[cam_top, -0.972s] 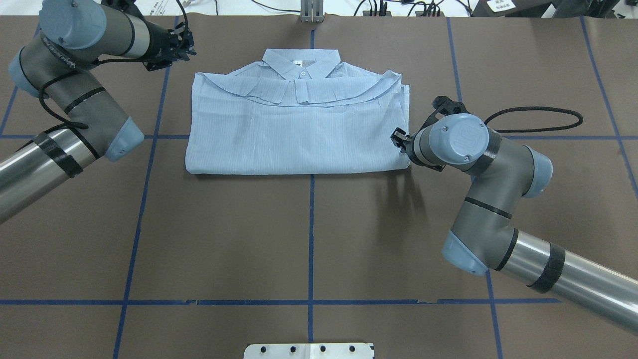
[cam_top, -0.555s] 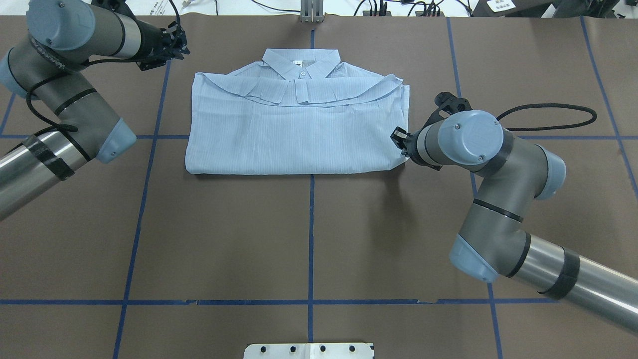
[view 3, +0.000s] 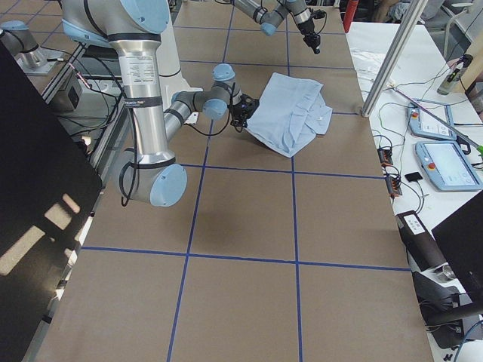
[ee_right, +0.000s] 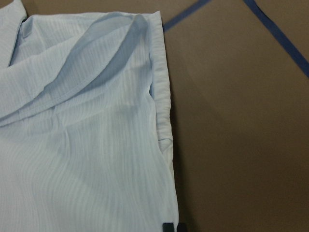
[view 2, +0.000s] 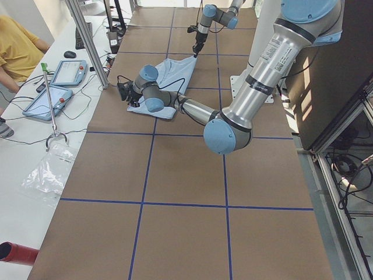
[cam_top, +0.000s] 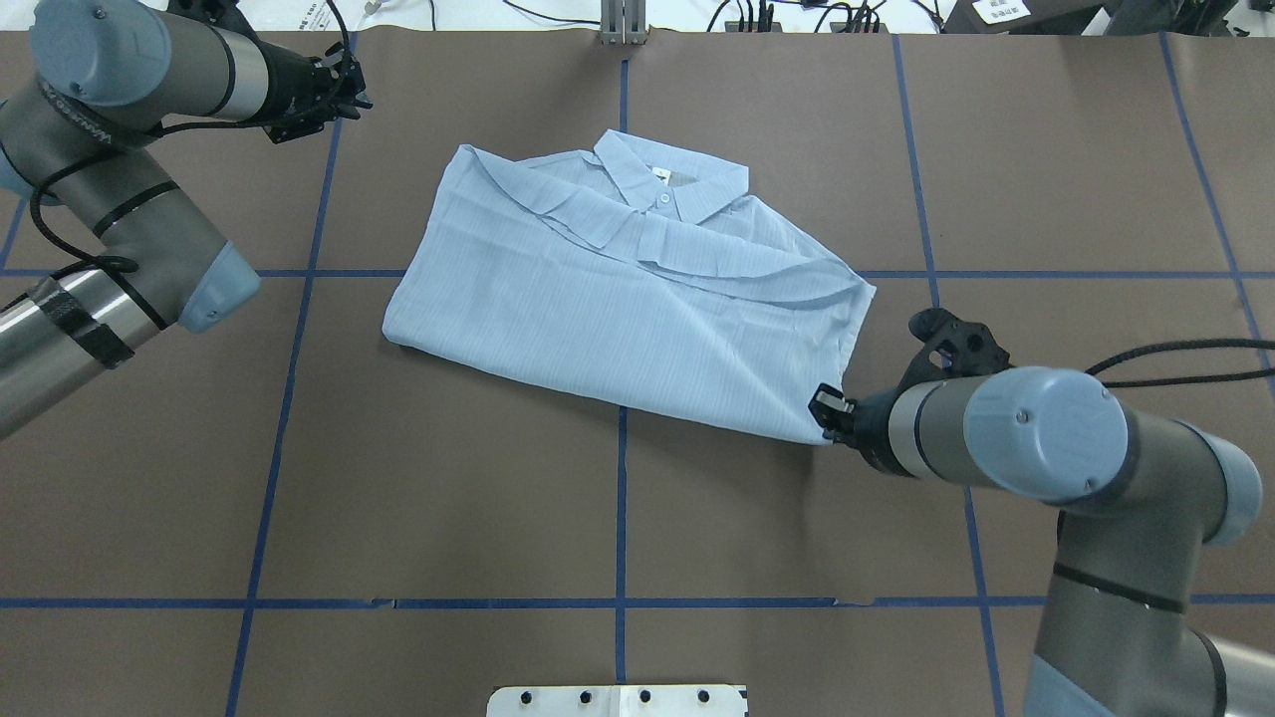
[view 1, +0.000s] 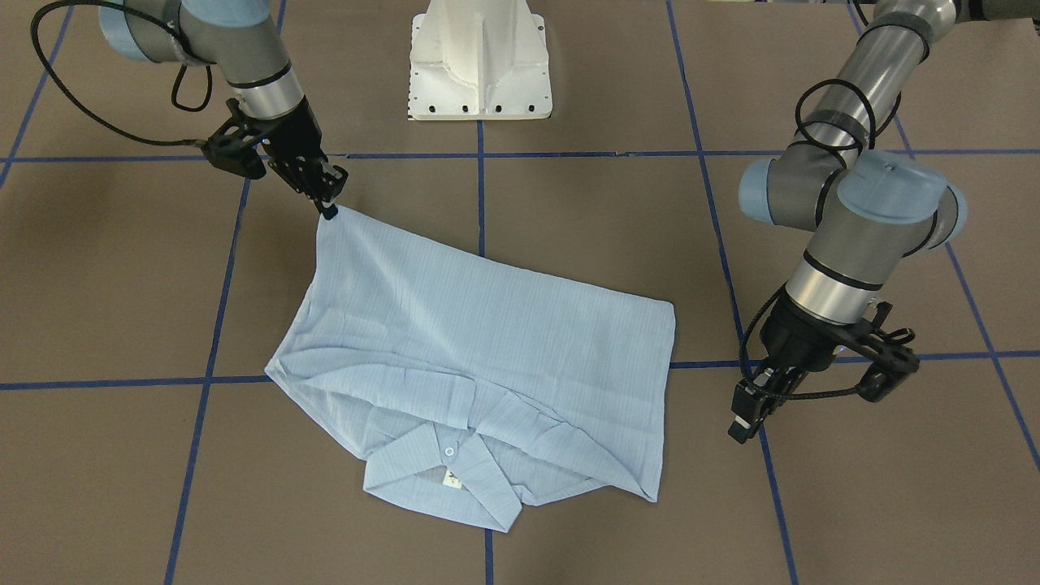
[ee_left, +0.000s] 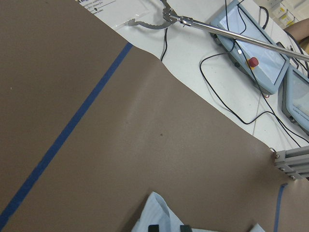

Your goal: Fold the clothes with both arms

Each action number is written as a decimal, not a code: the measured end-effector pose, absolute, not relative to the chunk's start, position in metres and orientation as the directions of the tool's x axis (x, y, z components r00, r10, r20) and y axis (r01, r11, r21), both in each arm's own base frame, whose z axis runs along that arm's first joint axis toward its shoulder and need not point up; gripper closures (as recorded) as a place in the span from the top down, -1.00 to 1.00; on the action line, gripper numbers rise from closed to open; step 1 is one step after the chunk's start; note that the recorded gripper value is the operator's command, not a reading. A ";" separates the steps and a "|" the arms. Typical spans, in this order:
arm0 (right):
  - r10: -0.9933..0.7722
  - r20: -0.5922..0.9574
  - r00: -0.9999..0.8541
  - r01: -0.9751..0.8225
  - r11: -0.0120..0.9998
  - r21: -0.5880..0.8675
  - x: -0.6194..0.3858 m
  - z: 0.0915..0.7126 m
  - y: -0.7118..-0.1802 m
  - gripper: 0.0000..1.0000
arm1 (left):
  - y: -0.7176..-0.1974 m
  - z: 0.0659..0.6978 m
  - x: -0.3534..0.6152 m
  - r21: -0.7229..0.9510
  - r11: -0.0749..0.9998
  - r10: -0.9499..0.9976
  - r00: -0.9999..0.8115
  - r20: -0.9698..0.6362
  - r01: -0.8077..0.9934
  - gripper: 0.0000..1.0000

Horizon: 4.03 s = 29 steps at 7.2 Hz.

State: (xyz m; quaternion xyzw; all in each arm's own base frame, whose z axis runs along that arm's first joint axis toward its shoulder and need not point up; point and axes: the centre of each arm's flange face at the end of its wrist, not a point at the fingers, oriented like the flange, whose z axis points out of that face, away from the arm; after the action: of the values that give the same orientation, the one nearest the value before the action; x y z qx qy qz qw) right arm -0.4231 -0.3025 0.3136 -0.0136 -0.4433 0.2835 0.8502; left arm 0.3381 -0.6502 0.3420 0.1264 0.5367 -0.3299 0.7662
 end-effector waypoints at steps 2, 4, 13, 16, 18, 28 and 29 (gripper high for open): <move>0.512 0.675 0.531 -0.399 0.854 -0.334 -0.433 0.295 -0.221 -1.00 | -0.643 0.331 0.338 -0.160 0.758 -0.356 0.196 -0.914 0.632 -0.45; 0.505 0.610 0.611 -0.323 0.862 -0.390 -0.443 0.280 -0.141 1.00 | -0.613 0.313 0.341 -0.179 0.791 -0.344 0.182 -0.921 0.585 -0.40; 0.554 0.681 0.479 -0.533 0.800 -0.276 -0.409 0.243 -0.314 1.00 | -0.422 0.308 0.472 -0.389 0.796 -0.556 0.306 -0.773 0.464 -0.06; 0.534 0.670 0.515 -0.547 0.807 -0.222 -0.411 0.258 -0.343 1.00 | -0.411 0.327 0.485 -0.383 0.796 -0.565 0.348 -0.748 0.469 0.02; 0.538 0.659 0.526 -0.552 0.805 -0.218 -0.415 0.264 -0.347 1.00 | -0.403 0.332 0.493 -0.385 0.796 -0.569 0.358 -0.741 0.467 0.02; 0.542 0.648 0.536 -0.551 0.805 -0.218 -0.421 0.270 -0.347 1.00 | -0.534 0.326 0.459 -0.211 0.789 -0.480 0.364 -0.798 0.578 -1.00; 0.540 0.653 0.532 -0.548 0.807 -0.220 -0.423 0.267 -0.345 1.00 | -0.585 0.322 0.464 -0.189 0.767 -0.471 0.339 -0.814 0.613 -1.00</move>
State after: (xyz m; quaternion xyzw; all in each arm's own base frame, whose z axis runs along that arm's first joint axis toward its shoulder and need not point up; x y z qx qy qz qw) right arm -0.4229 -0.3452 0.2674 0.0057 -0.3708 0.3107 0.8752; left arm 0.4640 -0.5846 0.3222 0.0758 0.4689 -0.3327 0.8146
